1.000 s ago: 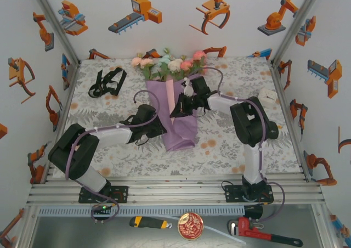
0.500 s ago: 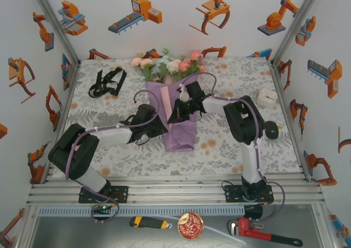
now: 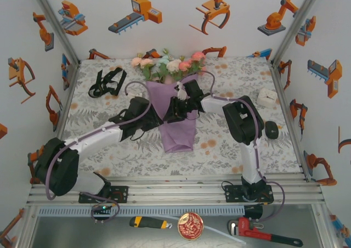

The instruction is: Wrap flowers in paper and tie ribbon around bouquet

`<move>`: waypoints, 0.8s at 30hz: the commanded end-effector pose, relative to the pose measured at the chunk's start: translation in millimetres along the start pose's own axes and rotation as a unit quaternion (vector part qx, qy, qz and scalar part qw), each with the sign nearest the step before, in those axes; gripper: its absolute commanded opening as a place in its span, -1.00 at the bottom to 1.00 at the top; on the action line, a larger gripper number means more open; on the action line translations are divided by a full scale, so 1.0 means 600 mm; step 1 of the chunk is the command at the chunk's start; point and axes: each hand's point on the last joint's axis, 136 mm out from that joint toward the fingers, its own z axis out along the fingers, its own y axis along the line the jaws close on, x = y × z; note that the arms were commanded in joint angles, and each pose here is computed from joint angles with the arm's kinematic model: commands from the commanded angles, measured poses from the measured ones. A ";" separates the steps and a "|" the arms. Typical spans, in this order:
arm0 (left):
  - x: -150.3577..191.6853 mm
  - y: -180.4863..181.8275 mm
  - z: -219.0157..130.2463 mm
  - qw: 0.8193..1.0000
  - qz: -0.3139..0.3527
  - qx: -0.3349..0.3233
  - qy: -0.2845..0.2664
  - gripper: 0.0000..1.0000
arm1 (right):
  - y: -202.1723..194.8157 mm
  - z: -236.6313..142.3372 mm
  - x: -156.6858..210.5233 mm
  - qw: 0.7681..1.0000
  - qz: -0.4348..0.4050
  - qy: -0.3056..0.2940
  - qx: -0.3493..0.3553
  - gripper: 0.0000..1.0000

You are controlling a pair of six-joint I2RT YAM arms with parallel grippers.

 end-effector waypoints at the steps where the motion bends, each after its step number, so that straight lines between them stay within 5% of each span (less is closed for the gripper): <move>1: -0.032 0.006 -0.007 1.000 -0.010 -0.014 -0.012 -0.12 | 0.004 0.003 0.010 1.000 -0.008 0.003 -0.009 -0.16; 14: -0.106 0.049 0.126 0.998 -0.039 -0.047 -0.002 -0.03 | 0.024 -0.008 0.006 1.000 -0.020 -0.001 -0.018 -0.16; 24: -0.140 0.072 0.164 0.998 -0.042 -0.042 -0.009 -0.06 | 0.042 -0.018 0.000 0.999 -0.029 -0.008 -0.023 -0.15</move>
